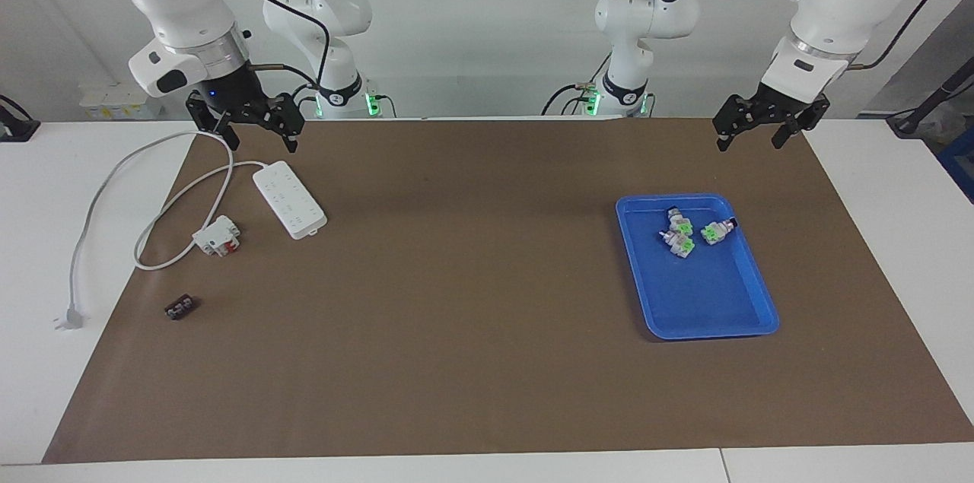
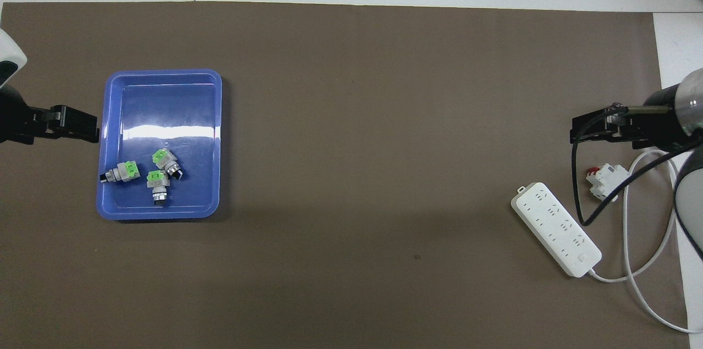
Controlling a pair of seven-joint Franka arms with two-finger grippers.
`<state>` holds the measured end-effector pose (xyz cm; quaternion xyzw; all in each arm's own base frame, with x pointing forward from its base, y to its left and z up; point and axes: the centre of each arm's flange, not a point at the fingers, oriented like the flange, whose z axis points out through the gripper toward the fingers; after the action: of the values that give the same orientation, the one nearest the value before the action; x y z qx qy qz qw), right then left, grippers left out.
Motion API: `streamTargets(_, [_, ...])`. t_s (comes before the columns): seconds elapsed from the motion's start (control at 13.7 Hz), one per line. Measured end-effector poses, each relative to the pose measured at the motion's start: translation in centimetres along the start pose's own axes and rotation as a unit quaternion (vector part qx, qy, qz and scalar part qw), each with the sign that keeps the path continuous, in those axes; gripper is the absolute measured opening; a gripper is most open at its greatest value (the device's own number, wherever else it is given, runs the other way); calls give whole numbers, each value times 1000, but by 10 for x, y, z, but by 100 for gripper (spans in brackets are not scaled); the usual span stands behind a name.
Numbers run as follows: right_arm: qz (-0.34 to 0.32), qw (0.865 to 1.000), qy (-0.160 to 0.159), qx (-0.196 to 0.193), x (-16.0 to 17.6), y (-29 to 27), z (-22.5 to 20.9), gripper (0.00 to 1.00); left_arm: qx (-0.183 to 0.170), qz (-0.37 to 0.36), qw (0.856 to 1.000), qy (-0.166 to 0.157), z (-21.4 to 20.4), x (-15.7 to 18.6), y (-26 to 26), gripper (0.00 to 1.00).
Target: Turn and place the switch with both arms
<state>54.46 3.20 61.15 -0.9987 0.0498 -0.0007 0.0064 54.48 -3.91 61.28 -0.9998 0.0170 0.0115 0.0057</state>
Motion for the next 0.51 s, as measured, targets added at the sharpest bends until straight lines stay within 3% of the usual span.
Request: streamTargets(0.51, [9,1000,0,0,0,0,0,100,-1,-2,1000,3,-3,-5,-3,100])
